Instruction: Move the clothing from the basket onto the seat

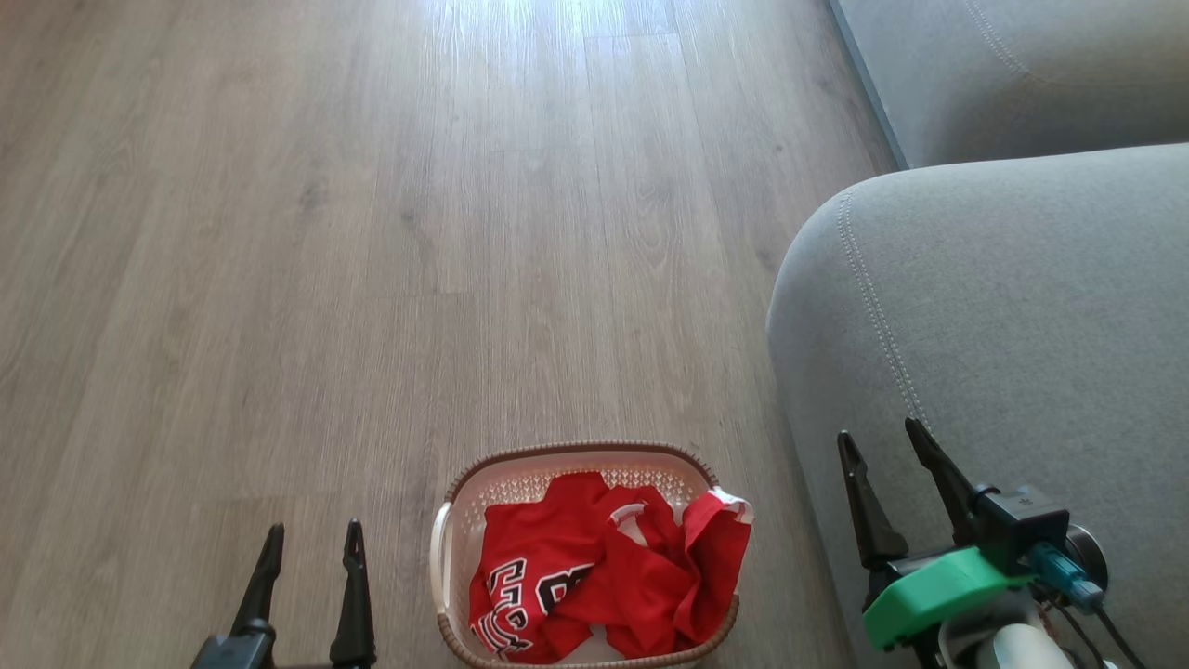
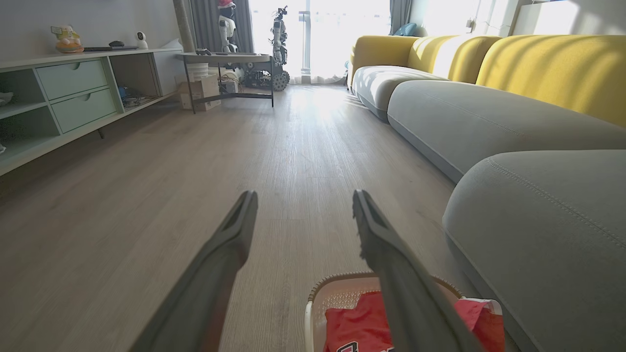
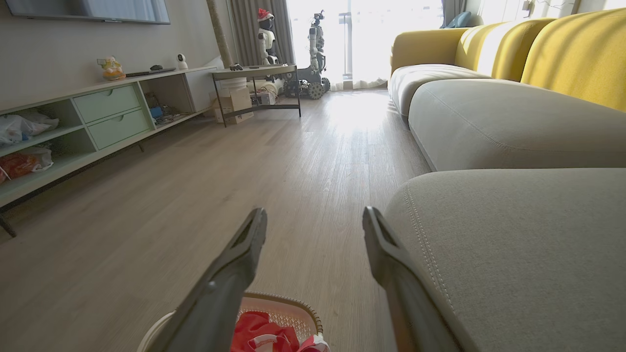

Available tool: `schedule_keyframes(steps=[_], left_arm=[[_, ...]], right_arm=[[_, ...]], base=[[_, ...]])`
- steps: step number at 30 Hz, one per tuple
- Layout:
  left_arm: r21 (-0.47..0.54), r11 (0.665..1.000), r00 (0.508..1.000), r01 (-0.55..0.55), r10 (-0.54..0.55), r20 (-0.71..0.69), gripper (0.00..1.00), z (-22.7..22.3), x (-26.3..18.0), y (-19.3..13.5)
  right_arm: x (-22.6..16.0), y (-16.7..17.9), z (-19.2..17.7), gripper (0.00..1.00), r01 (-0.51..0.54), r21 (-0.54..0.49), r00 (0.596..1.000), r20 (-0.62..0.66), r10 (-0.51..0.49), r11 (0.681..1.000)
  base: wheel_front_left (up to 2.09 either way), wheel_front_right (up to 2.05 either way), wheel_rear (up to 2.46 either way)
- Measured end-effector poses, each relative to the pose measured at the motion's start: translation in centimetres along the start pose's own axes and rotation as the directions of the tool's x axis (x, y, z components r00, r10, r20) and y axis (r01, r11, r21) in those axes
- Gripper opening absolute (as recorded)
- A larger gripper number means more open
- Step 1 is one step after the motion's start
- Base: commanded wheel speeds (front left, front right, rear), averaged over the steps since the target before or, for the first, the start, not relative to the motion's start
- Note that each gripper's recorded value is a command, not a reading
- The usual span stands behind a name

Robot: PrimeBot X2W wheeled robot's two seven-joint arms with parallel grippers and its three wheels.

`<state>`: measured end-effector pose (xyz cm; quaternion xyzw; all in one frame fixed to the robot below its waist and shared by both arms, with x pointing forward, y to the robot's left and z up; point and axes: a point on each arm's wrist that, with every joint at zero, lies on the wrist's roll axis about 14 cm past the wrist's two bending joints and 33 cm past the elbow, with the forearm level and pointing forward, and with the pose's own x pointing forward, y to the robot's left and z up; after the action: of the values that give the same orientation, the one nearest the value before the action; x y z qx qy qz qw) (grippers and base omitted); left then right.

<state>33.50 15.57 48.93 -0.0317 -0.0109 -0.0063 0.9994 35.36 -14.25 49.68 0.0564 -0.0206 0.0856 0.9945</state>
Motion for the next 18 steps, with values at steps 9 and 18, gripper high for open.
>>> schedule_keyframes(steps=[9,18], left_arm=[[0.0,1.0,1.0,0.0,0.0,-0.006,1.0,-0.17,0.02,0.01],[0.0,1.0,1.0,0.001,-0.001,-0.021,1.0,-0.65,0.12,-0.02]], right_arm=[[0.03,-0.05,-0.12,1.0,0.001,0.001,1.0,-0.004,-0.001,1.0],[0.22,-0.15,-0.39,1.0,0.004,0.003,1.0,-0.012,-0.004,1.0]], base=[[0.0,0.0,0.0],[0.0,0.0,0.0]])
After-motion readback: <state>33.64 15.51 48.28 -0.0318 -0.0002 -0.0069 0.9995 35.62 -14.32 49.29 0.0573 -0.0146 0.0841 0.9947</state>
